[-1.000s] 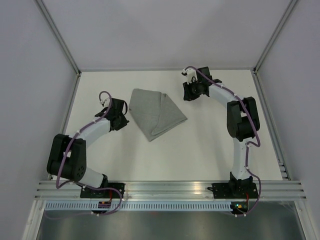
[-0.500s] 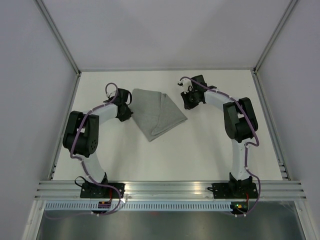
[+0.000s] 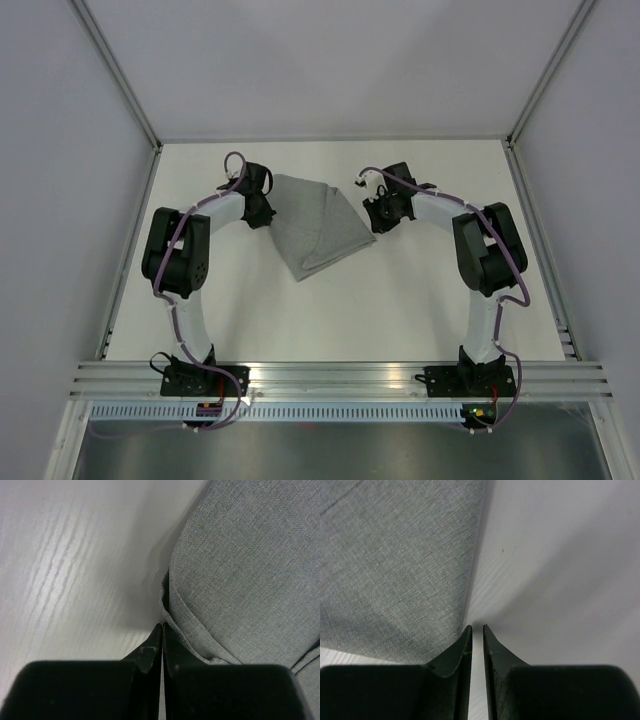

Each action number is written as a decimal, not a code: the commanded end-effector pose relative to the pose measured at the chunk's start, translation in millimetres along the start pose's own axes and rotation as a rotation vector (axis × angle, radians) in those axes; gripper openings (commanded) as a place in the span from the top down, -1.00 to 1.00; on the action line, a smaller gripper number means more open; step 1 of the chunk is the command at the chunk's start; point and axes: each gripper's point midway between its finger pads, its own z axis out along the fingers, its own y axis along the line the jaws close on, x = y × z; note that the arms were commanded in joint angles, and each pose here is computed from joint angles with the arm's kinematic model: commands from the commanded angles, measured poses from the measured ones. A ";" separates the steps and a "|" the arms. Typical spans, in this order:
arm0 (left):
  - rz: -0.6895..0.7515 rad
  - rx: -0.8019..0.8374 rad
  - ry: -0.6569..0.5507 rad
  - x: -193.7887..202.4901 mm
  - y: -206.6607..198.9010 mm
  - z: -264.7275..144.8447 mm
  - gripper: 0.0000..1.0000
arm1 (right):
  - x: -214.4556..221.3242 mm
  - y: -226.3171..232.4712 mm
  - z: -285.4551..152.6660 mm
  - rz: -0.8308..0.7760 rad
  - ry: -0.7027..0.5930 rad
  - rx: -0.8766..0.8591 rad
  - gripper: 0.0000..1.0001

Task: Fold the napkin, place the utensils inside, and roll it up
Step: Fold the napkin

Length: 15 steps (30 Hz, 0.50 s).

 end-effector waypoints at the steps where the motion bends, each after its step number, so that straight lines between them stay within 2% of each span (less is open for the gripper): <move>1: 0.095 0.012 0.070 12.6 -9.6 7.4 0.95 | 15.8 15.5 -17.3 -0.011 0.041 -0.034 0.61; 15: 0.240 0.107 0.115 15.2 -64.0 15.8 0.92 | 34.9 64.6 -47.3 -0.068 0.080 -0.139 0.61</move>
